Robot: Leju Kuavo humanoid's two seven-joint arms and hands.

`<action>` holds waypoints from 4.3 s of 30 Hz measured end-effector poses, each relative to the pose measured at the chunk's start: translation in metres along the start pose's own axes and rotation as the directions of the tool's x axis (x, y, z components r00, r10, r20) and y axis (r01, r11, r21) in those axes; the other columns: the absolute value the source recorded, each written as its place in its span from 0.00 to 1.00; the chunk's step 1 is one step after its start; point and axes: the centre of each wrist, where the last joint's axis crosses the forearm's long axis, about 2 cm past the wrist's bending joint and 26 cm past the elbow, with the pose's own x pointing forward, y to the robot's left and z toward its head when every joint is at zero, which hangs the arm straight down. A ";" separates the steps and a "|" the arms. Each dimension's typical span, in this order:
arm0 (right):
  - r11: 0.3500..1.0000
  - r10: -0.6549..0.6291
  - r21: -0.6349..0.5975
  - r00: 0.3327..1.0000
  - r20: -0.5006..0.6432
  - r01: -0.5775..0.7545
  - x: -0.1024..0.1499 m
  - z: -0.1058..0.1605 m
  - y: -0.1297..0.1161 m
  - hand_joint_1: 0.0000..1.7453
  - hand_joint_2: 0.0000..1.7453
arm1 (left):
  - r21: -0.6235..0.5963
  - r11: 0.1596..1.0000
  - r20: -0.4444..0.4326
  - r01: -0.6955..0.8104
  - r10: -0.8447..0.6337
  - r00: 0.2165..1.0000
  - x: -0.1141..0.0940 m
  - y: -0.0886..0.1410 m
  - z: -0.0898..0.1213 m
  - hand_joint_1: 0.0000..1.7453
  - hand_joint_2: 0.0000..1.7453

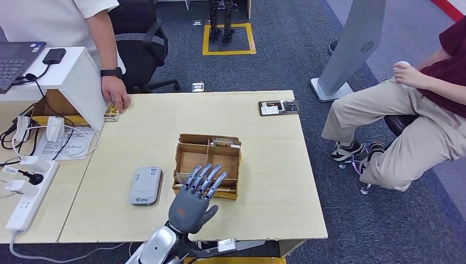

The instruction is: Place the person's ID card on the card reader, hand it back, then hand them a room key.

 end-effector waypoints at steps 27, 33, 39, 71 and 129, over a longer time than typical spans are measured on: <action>1.000 0.001 0.008 1.000 -0.011 -0.001 0.002 0.001 0.002 0.00 1.00 | -0.095 0.995 -0.121 0.042 -0.053 0.991 0.011 -0.021 -0.012 0.00 1.00; 1.000 0.001 0.009 1.000 -0.011 -0.001 0.002 0.001 0.002 0.00 1.00 | -0.089 0.995 -0.179 0.047 -0.063 0.982 0.010 -0.020 -0.015 0.18 1.00; 1.000 0.004 0.010 1.000 -0.016 -0.004 0.002 0.001 0.002 0.00 1.00 | -0.087 0.995 -0.186 0.049 -0.065 0.980 0.011 -0.020 -0.016 1.00 1.00; 1.000 0.008 0.025 1.000 0.006 -0.009 0.006 0.002 0.005 0.00 1.00 | -0.111 0.994 -0.018 -0.019 0.017 1.000 0.009 -0.026 -0.011 1.00 1.00; 0.999 0.030 0.018 1.000 -0.002 -0.030 0.002 0.008 0.007 0.00 1.00 | 0.512 0.859 -0.270 -0.022 0.186 0.945 -0.062 0.080 0.009 1.00 1.00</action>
